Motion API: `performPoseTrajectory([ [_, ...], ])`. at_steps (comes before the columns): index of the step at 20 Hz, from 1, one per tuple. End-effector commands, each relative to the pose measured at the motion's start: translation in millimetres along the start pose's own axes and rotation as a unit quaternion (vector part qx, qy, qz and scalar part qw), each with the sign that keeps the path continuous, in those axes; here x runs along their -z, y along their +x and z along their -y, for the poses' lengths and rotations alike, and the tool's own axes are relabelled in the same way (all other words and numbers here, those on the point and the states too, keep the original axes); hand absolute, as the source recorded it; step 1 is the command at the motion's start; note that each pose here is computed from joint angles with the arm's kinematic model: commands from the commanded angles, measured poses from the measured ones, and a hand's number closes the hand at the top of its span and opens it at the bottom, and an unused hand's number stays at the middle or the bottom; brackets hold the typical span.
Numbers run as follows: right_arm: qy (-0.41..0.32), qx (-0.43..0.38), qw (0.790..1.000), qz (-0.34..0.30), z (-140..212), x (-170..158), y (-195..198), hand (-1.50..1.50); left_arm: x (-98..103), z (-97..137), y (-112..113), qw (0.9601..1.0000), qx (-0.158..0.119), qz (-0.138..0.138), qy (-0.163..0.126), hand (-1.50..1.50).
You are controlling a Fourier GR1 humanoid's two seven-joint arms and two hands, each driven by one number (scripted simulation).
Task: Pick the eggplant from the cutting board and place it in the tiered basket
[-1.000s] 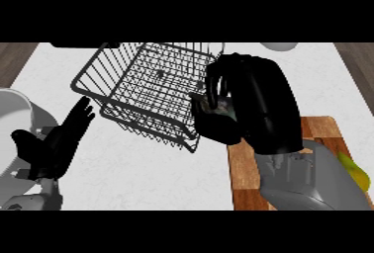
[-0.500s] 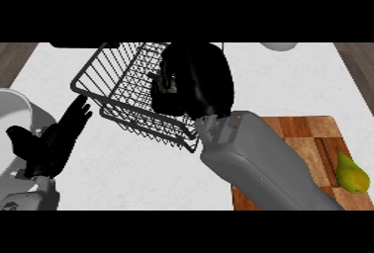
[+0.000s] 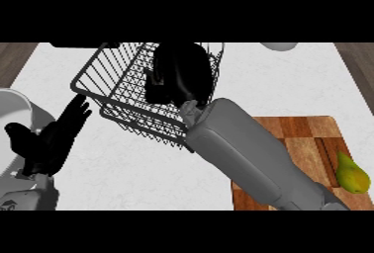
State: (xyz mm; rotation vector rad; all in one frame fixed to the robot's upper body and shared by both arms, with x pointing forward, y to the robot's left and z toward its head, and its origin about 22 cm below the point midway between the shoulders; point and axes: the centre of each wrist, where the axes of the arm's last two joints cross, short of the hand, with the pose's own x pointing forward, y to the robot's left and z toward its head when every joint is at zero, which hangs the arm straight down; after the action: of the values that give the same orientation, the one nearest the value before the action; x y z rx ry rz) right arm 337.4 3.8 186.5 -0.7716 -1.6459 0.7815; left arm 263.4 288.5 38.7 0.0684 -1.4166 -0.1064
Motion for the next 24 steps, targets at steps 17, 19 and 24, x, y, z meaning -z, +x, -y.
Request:
performPoseTrajectory([
  [17, -0.106, 0.026, 0.994, 0.012, -45.9, 38.9, -14.3, -1.50, 9.1, 27.9, 6.7, 0.9996, -0.006, 0.012, -0.025, 0.00],
  [19, -0.102, 0.024, 0.994, 0.008, -46.2, 42.8, -16.3, -1.50, 11.6, 14.4, 6.4, 0.9999, -0.004, 0.010, -0.006, 0.00],
  [24, -0.130, 0.118, 0.984, -0.005, -34.8, 46.8, -9.6, -1.50, 8.4, 4.6, -14.9, 0.9999, 0.002, 0.003, -0.015, 0.00],
])
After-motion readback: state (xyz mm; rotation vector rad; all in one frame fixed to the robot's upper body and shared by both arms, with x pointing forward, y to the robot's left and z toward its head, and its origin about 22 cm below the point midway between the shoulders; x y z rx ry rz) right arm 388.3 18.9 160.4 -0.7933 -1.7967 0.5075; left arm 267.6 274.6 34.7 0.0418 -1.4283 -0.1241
